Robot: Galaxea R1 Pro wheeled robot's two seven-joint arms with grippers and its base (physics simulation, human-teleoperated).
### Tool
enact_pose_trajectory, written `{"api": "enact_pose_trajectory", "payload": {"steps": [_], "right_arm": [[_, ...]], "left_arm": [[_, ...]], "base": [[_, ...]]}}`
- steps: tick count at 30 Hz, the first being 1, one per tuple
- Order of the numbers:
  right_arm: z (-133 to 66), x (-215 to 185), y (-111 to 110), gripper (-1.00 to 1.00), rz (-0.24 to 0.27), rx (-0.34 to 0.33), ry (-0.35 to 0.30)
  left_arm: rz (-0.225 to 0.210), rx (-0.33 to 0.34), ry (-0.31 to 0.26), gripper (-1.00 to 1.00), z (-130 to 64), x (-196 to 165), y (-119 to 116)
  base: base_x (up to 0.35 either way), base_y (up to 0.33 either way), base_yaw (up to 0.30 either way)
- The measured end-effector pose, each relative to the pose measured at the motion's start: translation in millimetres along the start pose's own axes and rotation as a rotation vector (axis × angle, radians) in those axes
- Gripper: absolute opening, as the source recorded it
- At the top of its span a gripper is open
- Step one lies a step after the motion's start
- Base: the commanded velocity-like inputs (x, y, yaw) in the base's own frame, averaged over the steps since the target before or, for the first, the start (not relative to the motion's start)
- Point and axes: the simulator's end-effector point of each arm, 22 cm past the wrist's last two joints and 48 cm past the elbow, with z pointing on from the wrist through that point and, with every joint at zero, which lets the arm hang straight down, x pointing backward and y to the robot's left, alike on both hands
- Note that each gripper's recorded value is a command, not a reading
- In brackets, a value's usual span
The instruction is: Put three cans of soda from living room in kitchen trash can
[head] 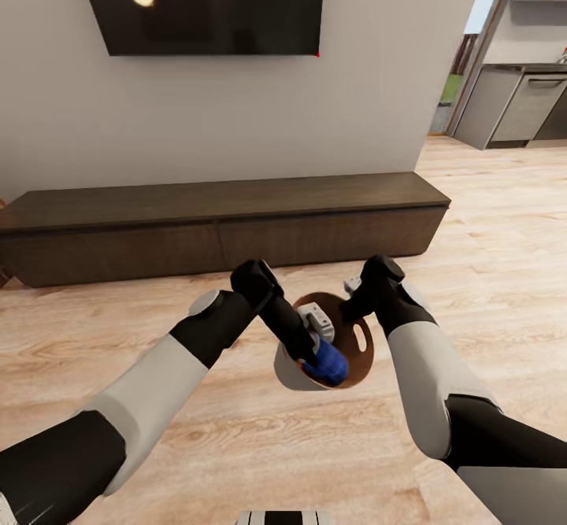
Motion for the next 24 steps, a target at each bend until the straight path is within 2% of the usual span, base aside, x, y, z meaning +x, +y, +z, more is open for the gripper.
{"api": "enact_pose_trajectory", "payload": {"steps": [6, 7, 24], "right_arm": [[2.5, 0.3, 8.9, -1.0, 0.004, -0.022, 0.006], [2.6, -0.1, 10.1, -1.0, 0.002, -0.023, 0.006], [2.7, -2.0, 13.6, -1.0, -0.009, -0.022, 0.004]], "left_arm": [[0.004, -0.044, 0.018, -1.0, -4.0, 0.9, 10.4], [0.005, -0.049, 0.021, 1.0, -4.3, 1.1, 11.4], [0.007, -0.07, 0.03, 1.0, -4.3, 2.4, 15.2]], "base": [[0.0, 0.0, 0.0], [0.0, 0.0, 0.0], [0.0, 0.0, 0.0]]}}
